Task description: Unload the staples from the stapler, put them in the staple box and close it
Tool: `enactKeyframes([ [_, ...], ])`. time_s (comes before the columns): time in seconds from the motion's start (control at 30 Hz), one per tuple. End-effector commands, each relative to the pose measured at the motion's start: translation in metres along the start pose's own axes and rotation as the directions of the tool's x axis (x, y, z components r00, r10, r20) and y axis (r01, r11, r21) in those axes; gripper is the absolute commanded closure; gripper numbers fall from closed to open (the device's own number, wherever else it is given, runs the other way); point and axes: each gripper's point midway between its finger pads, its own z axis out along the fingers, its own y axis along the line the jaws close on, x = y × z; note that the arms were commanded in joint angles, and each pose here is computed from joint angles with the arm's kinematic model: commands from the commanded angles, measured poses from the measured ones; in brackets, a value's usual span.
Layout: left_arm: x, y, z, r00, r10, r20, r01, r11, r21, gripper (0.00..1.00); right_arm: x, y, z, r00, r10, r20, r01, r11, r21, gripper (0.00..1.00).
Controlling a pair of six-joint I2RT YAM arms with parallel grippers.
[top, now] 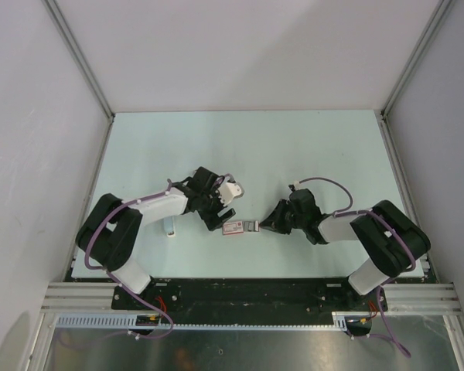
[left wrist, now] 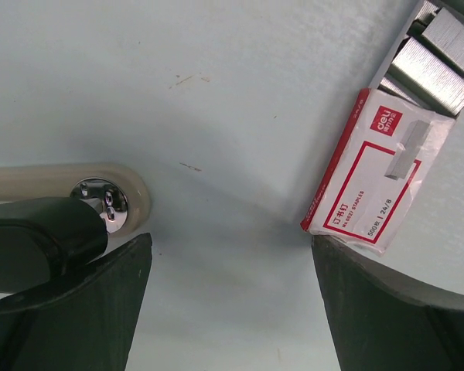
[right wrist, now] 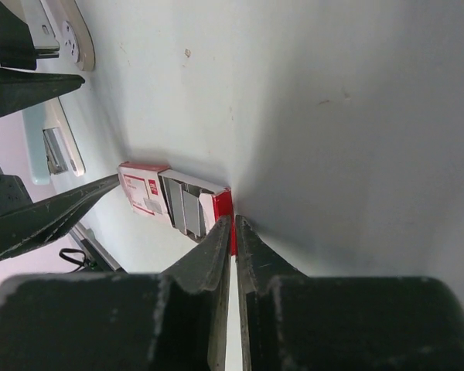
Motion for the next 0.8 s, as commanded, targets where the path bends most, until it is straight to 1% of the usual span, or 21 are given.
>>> enactKeyframes([
  [0.0, -0.004, 0.005, 0.005, 1.0, 0.001, -0.006, -0.001, 1.0, -0.022, 0.11, 0.001, 0.008, 0.008, 1.0, -0.028, -0.002, 0.028, 1.0, -0.008, 0.9],
  [0.77, -0.005, 0.003, 0.005, 1.0, 0.003, -0.001, -0.003, 1.0, -0.015, 0.11, 0.012, 0.03, 0.029, 0.994, -0.108, -0.031, 0.108, 0.994, 0.001, 0.92],
])
